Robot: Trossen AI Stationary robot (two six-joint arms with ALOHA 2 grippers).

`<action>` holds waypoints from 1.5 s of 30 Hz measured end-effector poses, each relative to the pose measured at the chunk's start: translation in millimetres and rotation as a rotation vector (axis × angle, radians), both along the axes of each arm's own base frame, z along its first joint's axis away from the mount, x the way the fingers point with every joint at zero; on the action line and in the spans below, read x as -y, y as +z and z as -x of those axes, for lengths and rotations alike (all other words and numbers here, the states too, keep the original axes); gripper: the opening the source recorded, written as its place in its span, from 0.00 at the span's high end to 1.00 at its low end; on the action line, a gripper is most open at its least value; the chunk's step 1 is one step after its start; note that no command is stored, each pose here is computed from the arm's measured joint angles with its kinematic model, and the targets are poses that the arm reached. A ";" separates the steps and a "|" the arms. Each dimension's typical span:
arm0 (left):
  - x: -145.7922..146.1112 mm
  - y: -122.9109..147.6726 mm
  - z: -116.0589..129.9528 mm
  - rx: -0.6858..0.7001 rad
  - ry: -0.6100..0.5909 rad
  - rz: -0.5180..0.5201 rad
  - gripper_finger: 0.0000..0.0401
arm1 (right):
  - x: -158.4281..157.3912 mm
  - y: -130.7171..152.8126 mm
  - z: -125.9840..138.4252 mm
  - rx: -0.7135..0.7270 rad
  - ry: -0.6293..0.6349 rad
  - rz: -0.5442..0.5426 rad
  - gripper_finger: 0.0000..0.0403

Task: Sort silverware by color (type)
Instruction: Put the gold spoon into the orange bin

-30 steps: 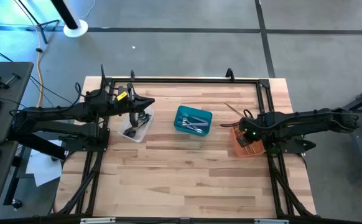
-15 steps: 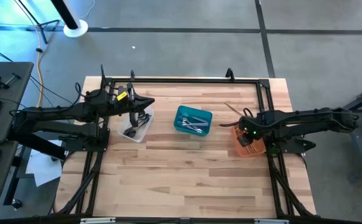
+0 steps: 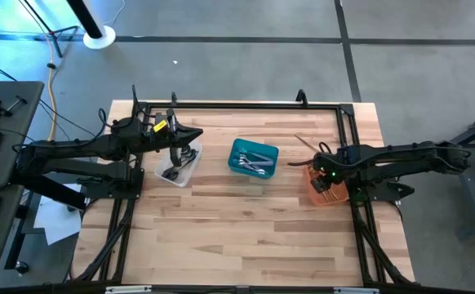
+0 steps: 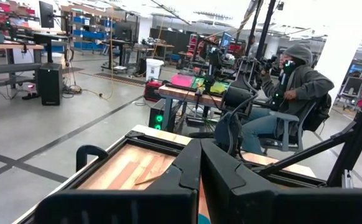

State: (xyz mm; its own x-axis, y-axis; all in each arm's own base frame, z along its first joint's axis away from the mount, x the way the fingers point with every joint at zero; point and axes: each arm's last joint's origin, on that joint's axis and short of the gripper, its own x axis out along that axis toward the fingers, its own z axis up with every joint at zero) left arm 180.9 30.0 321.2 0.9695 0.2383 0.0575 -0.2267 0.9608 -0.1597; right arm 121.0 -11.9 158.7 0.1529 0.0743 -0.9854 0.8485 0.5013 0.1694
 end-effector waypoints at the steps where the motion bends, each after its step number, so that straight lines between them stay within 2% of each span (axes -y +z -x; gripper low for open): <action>1: 0.0 0.0 0.0 0.000 0.000 0.000 1.00 | -0.2 0.1 -0.1 0.002 -0.006 -0.009 0.52; 6: 0.0 0.0 0.0 0.000 0.000 0.000 1.00 | -0.1 6.0 -3.3 0.021 -0.013 -0.017 0.52; 12: 0.0 0.0 0.0 0.000 0.000 0.000 1.00 | 1.6 33.5 -7.9 0.021 0.020 0.028 0.56; 15: 0.0 0.0 0.0 0.000 0.000 0.000 1.00 | 3.4 53.9 -8.0 0.001 0.023 0.090 0.59; 18: 0.0 0.0 0.0 0.000 0.000 0.000 1.00 | 6.4 78.2 -12.8 0.047 0.019 0.180 0.61; 21: 0.0 0.0 0.0 0.000 0.000 -0.001 1.00 | 9.9 103.0 -22.8 0.167 0.036 0.286 0.62; 24: 0.0 0.0 0.0 0.000 0.000 -0.001 1.00 | 13.3 125.7 -38.0 0.352 0.088 0.399 0.62; 29: 0.0 0.0 0.0 0.000 0.000 -0.001 1.00 | 16.4 157.0 -68.9 0.750 0.243 0.586 0.62; 34: 0.4 0.9 0.0 0.010 -0.016 0.005 1.00 | 16.9 180.5 -92.6 1.039 0.396 0.752 0.62; 38: 2.5 4.3 -0.1 0.045 -0.087 0.003 1.00 | 13.5 186.6 -106.8 1.196 0.539 0.754 0.62; 41: 2.7 5.3 0.0 0.055 -0.092 0.000 1.00 | 9.5 182.5 -115.1 1.216 0.607 0.722 0.63; 45: 3.1 6.6 0.1 0.068 -0.100 -0.003 1.00 | 6.6 179.3 -122.4 1.226 0.617 0.707 0.68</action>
